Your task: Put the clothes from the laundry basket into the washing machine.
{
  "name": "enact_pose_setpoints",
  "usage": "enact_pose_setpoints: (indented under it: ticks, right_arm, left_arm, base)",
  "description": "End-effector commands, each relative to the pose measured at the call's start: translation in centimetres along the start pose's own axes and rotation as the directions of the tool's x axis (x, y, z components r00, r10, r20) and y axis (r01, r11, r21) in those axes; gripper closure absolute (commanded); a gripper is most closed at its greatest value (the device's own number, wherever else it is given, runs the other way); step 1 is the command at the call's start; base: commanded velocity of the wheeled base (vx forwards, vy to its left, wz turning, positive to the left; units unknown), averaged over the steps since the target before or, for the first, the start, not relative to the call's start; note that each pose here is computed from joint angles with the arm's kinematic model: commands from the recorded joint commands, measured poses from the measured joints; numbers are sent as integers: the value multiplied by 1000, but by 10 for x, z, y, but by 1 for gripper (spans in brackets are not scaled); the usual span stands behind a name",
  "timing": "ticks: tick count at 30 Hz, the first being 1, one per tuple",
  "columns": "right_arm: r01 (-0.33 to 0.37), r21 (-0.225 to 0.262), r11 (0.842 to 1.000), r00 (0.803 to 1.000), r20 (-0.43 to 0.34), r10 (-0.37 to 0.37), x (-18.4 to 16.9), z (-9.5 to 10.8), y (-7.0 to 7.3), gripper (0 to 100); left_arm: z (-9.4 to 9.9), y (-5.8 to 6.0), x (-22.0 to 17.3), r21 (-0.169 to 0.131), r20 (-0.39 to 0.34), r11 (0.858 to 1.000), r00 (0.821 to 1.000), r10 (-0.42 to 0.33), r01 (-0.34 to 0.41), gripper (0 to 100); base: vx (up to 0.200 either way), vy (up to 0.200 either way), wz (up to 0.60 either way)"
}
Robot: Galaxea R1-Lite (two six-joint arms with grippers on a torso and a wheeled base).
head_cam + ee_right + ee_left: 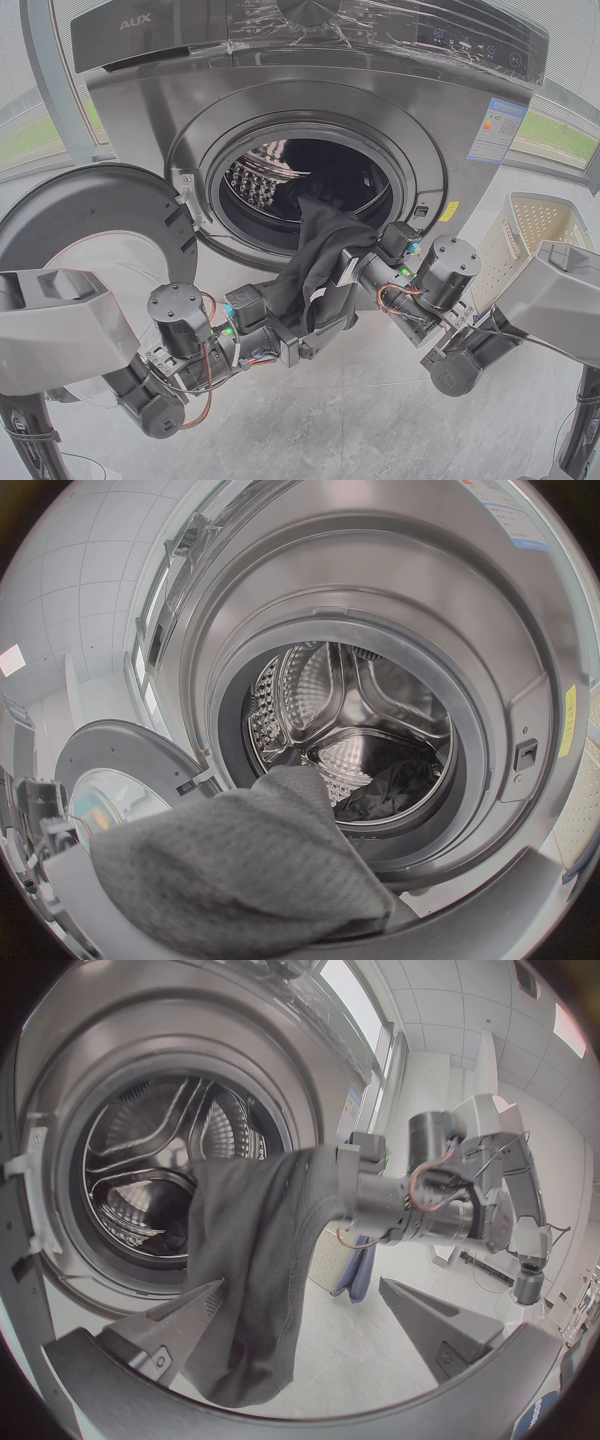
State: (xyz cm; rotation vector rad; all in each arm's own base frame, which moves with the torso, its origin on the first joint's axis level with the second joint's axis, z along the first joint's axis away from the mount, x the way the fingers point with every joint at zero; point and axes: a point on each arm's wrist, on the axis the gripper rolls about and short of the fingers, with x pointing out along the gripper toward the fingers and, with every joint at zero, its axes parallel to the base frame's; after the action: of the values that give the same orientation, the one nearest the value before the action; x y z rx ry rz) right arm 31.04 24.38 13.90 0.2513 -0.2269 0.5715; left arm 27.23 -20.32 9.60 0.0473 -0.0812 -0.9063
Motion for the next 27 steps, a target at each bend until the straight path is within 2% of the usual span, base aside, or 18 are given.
enact_pose_setpoints:
  ticks: [1,5,8,10,14,22,23,27]
  right_arm:
    - [-16,5,1000,1000,3,16,-1,2,7,100]
    - [-27,8,1000,1000,4,26,-2,4,11,100]
    - [-38,13,999,999,1,38,-4,3,16,100]
    - [-24,14,1000,1000,3,24,-4,3,16,100]
    - [-22,16,1000,1000,0,22,-4,2,19,100]
    - [-20,17,1000,1000,1,20,-4,2,19,100]
    - [-20,17,1000,1000,1,20,-4,2,19,100]
    - [-22,24,999,1000,-1,22,-5,2,20,100]
  left_arm:
    - [-30,4,23,-9,-39,1000,999,-1,0,0]
    - [-33,11,34,-8,-14,999,999,35,-35,0]
    - [-33,21,50,-1,31,995,995,96,-96,0]
    - [-32,24,56,0,52,994,993,109,-109,0]
    - [-33,27,64,-19,74,991,988,137,-136,0]
    - [-38,38,71,-30,88,980,976,199,-197,0]
    - [-37,39,73,-30,95,978,973,210,-208,100]
    - [-30,42,78,-43,131,971,962,238,-234,100]
  base:
    - [0,0,0]
    - [0,0,0]
    - [0,0,0]
    - [0,0,0]
    - [0,0,0]
    - [0,0,0]
    - [0,0,0]
    - [0,0,0]
